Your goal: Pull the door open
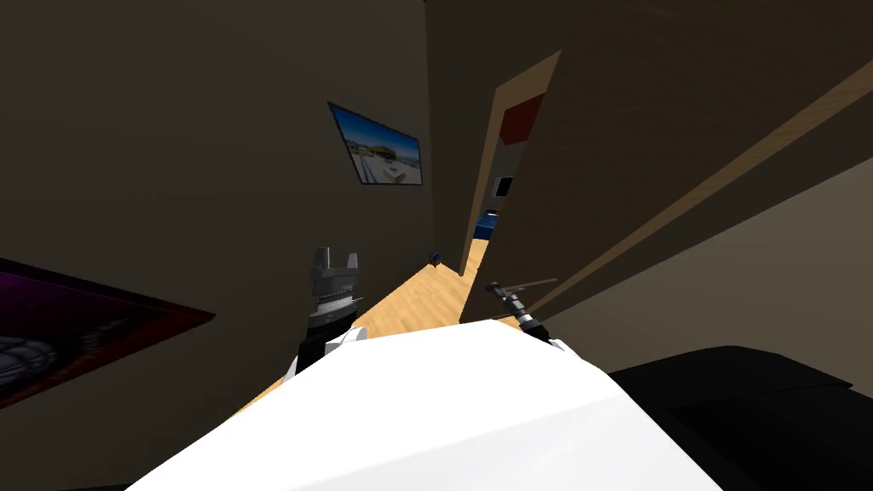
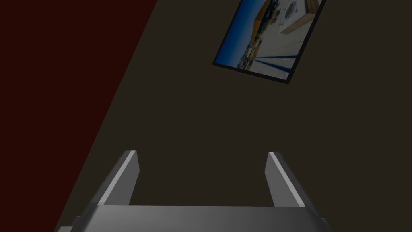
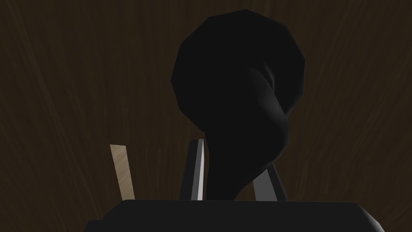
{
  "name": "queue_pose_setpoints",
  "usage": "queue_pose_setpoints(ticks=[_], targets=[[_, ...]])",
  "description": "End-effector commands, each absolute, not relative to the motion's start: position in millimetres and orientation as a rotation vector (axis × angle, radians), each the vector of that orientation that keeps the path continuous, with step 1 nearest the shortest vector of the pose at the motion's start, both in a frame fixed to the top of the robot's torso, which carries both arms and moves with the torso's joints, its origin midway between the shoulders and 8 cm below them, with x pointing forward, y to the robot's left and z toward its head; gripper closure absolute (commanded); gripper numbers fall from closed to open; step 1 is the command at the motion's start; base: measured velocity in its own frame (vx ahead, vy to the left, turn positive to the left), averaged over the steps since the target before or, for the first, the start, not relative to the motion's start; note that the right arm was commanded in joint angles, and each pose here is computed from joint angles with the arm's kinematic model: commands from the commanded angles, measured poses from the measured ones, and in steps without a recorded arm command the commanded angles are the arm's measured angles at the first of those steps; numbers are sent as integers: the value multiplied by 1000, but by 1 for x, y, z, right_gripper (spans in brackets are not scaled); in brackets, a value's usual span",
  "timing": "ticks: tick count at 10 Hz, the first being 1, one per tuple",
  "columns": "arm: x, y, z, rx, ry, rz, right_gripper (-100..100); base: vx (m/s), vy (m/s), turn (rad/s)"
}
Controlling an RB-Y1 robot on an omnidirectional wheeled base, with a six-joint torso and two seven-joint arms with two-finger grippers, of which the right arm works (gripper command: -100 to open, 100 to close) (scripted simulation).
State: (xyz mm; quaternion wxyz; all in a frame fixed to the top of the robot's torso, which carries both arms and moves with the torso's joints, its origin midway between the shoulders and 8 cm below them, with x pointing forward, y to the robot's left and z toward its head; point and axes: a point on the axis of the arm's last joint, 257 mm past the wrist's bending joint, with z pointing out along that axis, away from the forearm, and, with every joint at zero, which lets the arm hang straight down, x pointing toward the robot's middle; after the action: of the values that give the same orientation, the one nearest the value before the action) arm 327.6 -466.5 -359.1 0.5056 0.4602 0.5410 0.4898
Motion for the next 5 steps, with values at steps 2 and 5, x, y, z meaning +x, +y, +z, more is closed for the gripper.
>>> queue_pose_setpoints(ticks=[2, 5], targets=[[322, -467, -358, 1099, 1312, 1190, 100, -177, -69, 158], [314, -469, -357, 1089, 1321, 1201, 100, -219, -76, 170]])
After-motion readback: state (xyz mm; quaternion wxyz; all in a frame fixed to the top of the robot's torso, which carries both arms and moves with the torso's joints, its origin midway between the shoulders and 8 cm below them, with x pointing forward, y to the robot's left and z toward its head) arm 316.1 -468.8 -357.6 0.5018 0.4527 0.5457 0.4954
